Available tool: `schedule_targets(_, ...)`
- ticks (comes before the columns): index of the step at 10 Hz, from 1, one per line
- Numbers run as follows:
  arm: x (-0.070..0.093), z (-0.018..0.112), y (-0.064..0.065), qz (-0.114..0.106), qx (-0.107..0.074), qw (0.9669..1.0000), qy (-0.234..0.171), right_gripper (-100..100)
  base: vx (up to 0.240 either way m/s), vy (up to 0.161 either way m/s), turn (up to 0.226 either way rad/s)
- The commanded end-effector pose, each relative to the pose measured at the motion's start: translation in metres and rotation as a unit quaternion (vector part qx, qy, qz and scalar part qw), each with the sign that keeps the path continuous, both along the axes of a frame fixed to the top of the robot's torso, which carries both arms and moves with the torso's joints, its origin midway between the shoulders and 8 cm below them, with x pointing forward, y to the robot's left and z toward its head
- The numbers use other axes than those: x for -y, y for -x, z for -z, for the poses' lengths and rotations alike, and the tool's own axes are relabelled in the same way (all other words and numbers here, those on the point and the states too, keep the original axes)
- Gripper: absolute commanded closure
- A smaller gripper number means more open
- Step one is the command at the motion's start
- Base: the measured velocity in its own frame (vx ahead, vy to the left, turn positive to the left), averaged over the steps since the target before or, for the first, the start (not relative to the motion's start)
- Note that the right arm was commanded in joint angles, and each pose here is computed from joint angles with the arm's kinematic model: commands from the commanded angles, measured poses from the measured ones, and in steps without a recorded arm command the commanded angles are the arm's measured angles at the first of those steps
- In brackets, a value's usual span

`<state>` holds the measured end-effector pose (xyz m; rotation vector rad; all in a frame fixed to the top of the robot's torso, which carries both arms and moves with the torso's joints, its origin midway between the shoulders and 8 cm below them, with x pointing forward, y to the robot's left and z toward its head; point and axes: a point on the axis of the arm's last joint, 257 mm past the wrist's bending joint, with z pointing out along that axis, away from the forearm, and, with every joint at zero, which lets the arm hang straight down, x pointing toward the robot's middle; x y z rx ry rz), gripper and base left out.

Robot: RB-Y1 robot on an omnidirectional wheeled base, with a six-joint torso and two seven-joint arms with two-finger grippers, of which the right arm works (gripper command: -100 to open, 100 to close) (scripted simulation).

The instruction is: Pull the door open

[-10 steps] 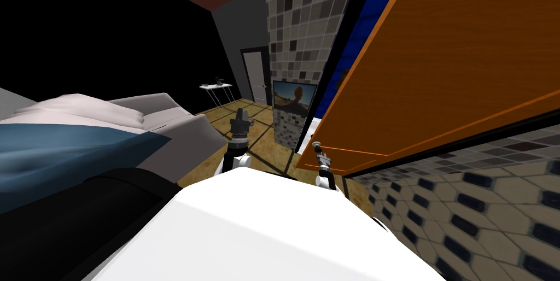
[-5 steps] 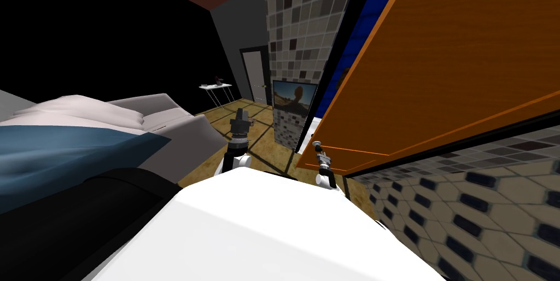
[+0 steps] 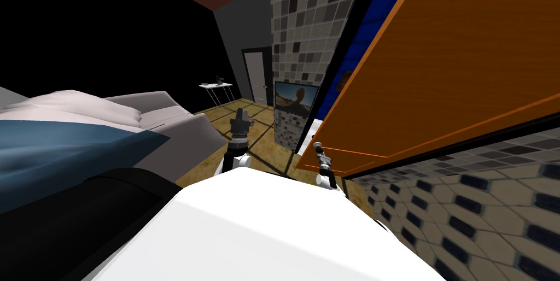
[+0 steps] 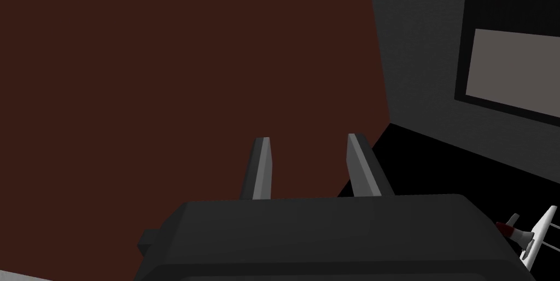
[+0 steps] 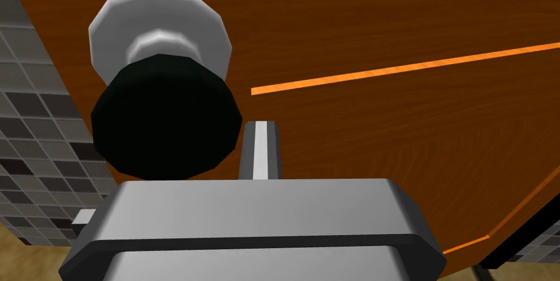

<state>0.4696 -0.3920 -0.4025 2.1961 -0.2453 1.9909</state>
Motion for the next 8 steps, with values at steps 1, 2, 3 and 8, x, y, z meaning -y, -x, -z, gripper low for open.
schedule_targets(1,-0.005,-0.003,-0.003,-0.004,0.005,1.0,-0.001,100,0.0,0.0,0.0)
schedule_targets(2,-0.005,-0.003,-0.003,-0.004,0.005,1.0,-0.001,100,0.0,0.0,0.0)
schedule_targets(3,-0.005,-0.003,-0.003,-0.004,0.005,1.0,-0.001,100,0.0,0.0,0.0)
schedule_targets(8,-0.031,-0.006,0.012,-0.045,0.027,0.9986,0.004,-100,-0.158,-0.082,0.09)
